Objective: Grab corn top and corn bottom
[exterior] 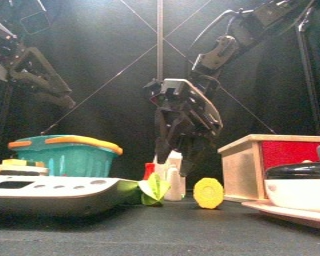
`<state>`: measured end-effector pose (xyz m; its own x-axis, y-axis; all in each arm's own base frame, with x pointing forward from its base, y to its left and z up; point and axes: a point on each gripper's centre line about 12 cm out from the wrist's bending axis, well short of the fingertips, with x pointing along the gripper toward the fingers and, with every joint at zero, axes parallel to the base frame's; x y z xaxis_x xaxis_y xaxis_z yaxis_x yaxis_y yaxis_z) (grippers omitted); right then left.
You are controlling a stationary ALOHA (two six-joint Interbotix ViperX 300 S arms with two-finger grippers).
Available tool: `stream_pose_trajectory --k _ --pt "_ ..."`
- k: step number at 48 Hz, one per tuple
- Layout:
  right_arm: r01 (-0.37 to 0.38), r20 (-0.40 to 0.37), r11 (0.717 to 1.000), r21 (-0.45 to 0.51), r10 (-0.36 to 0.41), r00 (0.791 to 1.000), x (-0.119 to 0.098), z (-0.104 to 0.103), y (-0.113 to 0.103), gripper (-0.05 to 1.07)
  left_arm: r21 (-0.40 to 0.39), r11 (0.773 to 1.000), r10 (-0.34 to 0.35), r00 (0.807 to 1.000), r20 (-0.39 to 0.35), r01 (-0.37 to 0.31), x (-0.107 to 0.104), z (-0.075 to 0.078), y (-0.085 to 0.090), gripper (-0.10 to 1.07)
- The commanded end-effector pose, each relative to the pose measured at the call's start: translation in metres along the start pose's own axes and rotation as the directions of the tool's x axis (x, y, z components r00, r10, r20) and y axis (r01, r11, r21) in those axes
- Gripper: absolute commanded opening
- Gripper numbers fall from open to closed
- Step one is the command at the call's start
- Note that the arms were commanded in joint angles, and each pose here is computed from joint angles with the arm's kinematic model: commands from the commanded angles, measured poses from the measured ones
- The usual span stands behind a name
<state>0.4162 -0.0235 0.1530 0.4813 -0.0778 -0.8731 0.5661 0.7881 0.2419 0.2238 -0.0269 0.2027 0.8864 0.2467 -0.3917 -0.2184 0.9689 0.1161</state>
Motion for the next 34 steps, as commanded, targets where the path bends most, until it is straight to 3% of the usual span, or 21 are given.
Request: stream_pose_trajectory --k 1,11,19,34 --pt "-0.048 0.066 0.999 -0.001 0.048 0.997 -0.030 0.016 0.011 1.02 -0.010 1.000 -0.002 1.000 0.012 0.002 0.000 0.006 -0.001 0.96" --pt "-0.083 0.136 0.994 -0.068 0.092 0.986 -0.055 0.020 0.024 1.02 -0.048 0.998 0.030 0.999 -0.018 -0.031 0.004 0.004 0.003 0.96" --pt "-0.092 0.185 0.988 -0.121 0.114 0.976 -0.068 0.023 0.029 1.02 -0.086 0.994 0.063 0.998 -0.018 -0.064 0.011 0.016 0.007 0.96" --pt "-0.141 0.284 0.972 -0.188 0.191 0.939 -0.083 0.028 0.032 1.02 -0.118 0.993 -0.019 1.000 -0.001 0.019 0.023 0.043 -0.003 0.96"
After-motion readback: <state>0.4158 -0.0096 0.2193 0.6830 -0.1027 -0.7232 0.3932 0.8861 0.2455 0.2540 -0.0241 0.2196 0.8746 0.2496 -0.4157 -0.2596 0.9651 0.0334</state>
